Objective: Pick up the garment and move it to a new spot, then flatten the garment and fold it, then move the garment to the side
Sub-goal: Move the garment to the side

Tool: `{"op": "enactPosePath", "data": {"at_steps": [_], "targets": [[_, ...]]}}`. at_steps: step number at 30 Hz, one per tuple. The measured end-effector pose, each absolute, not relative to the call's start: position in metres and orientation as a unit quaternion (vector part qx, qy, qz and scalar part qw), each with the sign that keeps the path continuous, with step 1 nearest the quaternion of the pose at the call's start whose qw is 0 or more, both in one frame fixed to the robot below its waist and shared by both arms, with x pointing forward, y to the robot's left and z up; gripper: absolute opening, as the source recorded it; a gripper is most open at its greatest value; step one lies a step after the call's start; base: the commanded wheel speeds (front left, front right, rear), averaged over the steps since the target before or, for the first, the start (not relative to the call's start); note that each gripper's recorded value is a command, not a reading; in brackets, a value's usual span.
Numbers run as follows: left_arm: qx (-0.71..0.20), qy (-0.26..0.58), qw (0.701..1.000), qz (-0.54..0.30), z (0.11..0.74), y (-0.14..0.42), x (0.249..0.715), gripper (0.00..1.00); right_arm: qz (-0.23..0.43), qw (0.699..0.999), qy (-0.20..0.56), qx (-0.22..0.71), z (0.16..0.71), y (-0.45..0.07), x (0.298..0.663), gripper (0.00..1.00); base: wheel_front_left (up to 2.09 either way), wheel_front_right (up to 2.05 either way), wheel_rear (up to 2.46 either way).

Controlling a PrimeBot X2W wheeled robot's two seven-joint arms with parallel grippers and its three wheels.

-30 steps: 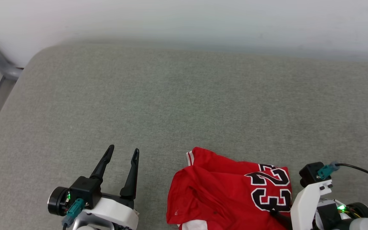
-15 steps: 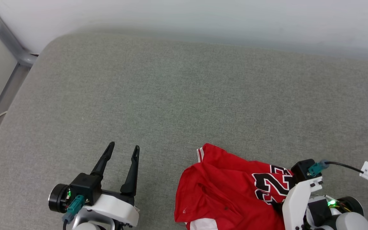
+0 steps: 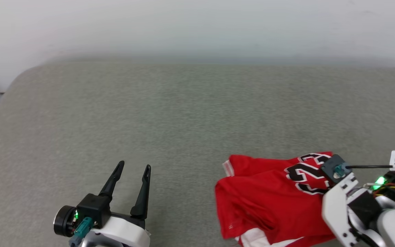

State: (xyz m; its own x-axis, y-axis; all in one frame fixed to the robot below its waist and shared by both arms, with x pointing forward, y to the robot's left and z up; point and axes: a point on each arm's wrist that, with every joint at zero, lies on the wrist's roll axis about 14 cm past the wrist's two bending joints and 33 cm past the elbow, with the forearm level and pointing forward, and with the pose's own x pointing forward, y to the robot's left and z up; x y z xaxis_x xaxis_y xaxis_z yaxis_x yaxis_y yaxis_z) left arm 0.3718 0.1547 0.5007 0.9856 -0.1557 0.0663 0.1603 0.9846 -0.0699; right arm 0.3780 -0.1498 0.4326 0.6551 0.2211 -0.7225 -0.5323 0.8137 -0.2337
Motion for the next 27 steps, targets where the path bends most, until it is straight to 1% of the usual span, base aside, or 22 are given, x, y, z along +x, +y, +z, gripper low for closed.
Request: {"op": "enactPosePath", "data": {"at_steps": [4, 7, 12, 16, 18, 21, 27], "targets": [[-0.043, -0.030, 0.991, -0.124, 0.500, 0.123, 0.379, 1.00, 0.180, 0.873, 0.358, -0.280, 0.443, -0.198, 0.372, 0.00, 0.00, 0.00, 0.00], [-0.048, -0.028, 0.985, -0.165, 0.499, 0.096, 0.384, 1.00, 0.144, 0.871, 0.350, -0.313, 0.458, -0.237, 0.374, 0.00, 0.00, 0.00, 0.00], [-0.056, -0.032, 0.970, -0.234, 0.501, 0.047, 0.395, 1.00, 0.092, 0.859, 0.361, -0.350, 0.465, -0.299, 0.373, 0.00, 0.00, 0.00, 0.00], [-0.059, -0.032, 0.955, -0.288, 0.497, 0.011, 0.404, 1.00, 0.051, 0.853, 0.374, -0.360, 0.462, -0.343, 0.375, 0.00, 0.00, 0.00, 0.00], [-0.060, -0.034, 0.948, -0.312, 0.495, -0.004, 0.410, 1.00, 0.024, 0.842, 0.376, -0.385, 0.467, -0.371, 0.378, 0.00, 0.00, 0.00, 0.00], [-0.062, -0.042, 0.936, -0.345, 0.494, -0.024, 0.421, 1.00, -0.019, 0.842, 0.373, -0.388, 0.472, -0.408, 0.388, 0.00, 0.00, 0.00, 0.00], [-0.057, -0.054, 0.915, -0.396, 0.484, -0.052, 0.444, 1.00, -0.099, 0.839, 0.385, -0.372, 0.464, -0.469, 0.398, 0.00, 0.00, 0.00, 0.00]]}}
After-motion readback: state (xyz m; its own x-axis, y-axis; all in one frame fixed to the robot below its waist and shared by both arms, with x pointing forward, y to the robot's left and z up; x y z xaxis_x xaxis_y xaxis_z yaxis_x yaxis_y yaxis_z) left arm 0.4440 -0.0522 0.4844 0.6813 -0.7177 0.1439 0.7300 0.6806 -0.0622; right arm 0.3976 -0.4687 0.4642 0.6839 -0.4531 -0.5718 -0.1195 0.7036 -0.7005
